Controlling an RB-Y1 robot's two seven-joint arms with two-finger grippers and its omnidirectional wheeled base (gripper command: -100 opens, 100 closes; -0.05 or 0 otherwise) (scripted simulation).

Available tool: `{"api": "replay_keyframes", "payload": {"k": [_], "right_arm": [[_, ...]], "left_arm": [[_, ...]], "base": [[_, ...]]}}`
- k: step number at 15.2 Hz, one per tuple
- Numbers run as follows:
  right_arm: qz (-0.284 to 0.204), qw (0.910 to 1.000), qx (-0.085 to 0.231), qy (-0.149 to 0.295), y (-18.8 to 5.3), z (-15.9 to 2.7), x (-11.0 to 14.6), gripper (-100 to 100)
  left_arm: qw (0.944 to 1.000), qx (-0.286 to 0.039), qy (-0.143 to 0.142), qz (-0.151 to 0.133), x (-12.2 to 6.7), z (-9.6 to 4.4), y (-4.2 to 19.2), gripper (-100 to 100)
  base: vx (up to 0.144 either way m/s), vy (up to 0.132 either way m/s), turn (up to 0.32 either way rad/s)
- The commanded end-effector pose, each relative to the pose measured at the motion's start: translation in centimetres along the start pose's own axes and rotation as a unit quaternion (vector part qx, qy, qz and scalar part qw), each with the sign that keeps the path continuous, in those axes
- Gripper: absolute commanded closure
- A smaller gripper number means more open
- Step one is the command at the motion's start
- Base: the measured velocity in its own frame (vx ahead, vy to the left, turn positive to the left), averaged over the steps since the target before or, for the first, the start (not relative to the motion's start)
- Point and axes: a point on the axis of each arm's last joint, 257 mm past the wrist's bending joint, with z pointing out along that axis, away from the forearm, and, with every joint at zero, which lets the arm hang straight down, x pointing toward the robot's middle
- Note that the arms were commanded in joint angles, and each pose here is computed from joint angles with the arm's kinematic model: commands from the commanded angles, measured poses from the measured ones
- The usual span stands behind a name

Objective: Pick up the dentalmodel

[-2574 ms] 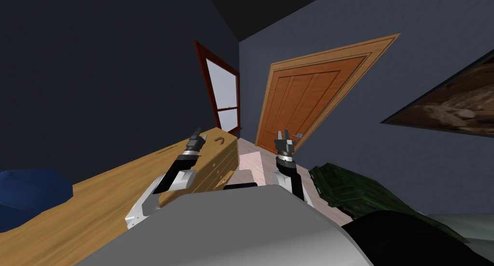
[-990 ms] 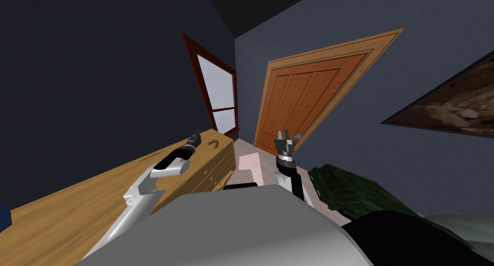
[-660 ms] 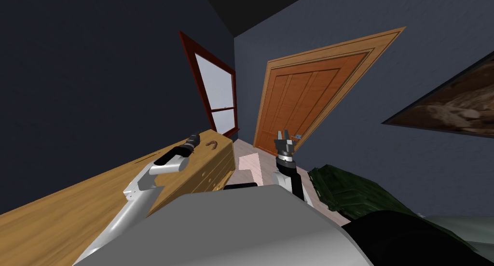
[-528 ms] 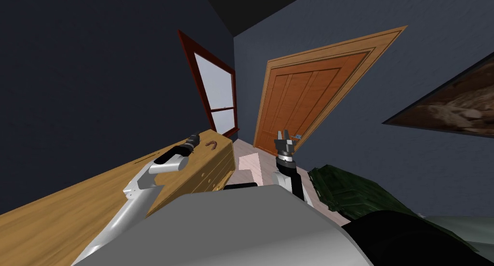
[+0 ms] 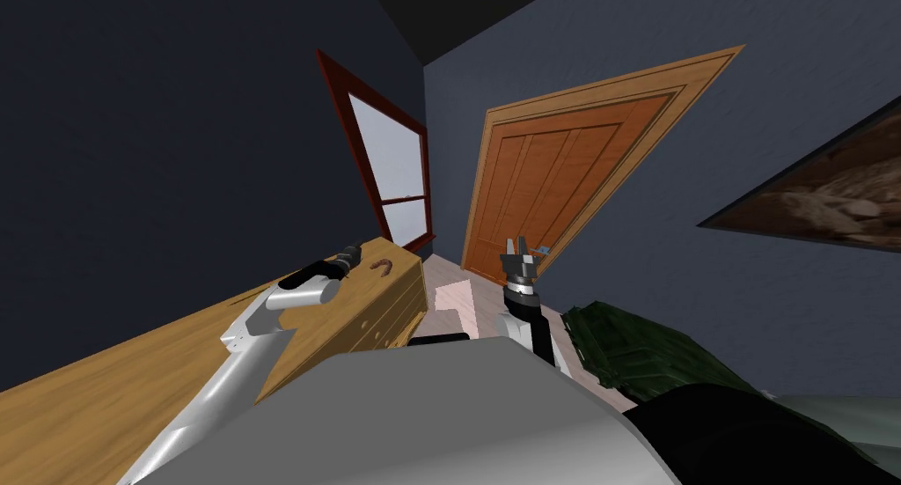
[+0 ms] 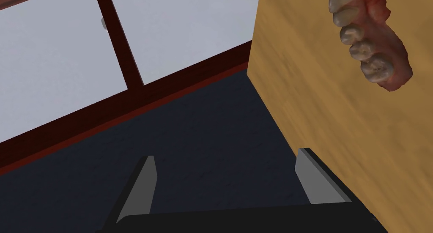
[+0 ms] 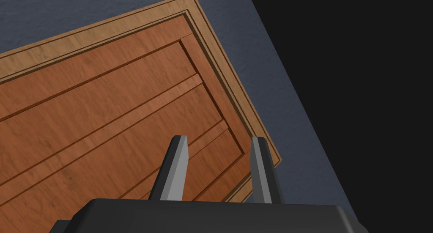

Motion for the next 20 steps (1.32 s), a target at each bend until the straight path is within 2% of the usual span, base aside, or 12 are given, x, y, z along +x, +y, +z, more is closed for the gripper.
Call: {"api": "replay_keyframes", "payload": {"k": [1, 2, 3, 6, 7, 10, 14, 20], "right_arm": [[0.0, 1.0, 0.0, 0.0, 0.0, 0.0, 0.0, 0], [0.0, 1.0, 0.0, 0.0, 0.0, 0.0, 0.0, 0], [0.0, 1.0, 0.0, 0.0, 0.0, 0.0, 0.0, 0], [0.0, 1.0, 0.0, 0.0, 0.0, 0.0, 0.0, 0], [0.0, 1.0, 0.0, 0.0, 0.0, 0.0, 0.0, 0], [0.0, 1.0, 0.0, 0.0, 0.0, 0.0, 0.0, 0], [0.0, 1.0, 0.0, 0.0, 0.0, 0.0, 0.0, 0], [0.0, 1.0, 0.0, 0.0, 0.0, 0.0, 0.0, 0]], "left_arm": [[0.9997, -0.023, 0.002, 0.0, -0.1, 0.1, 1.0, -100], [0.9997, -0.025, 0.003, 0.0, -0.1, 0.1, 1.1, -100], [0.9993, -0.036, 0.003, -0.001, -0.8, 0.6, 1.2, -100], [0.9985, -0.054, 0.006, -0.001, -0.7, 0.5, 2.2, -100], [0.9977, -0.068, 0.007, -0.003, -1.4, 0.9, 2.4, -100], [0.9964, -0.084, 0.01, -0.003, -1.2, 0.7, 3.2, -100], [0.9925, -0.121, 0.018, -0.009, -2.2, 1.1, 4.2, -100], [0.9854, -0.167, 0.03, -0.013, -2.3, 0.8, 6.1, -100]], "base": [[0.037, -0.023, -0.005], [0.019, -0.01, 0.002], [0.026, -0.011, -0.02], [0.029, -0.014, -0.007], [0.027, -0.021, -0.014], [0.031, -0.017, -0.009], [0.039, -0.022, -0.014], [0.037, -0.018, -0.01]]}}
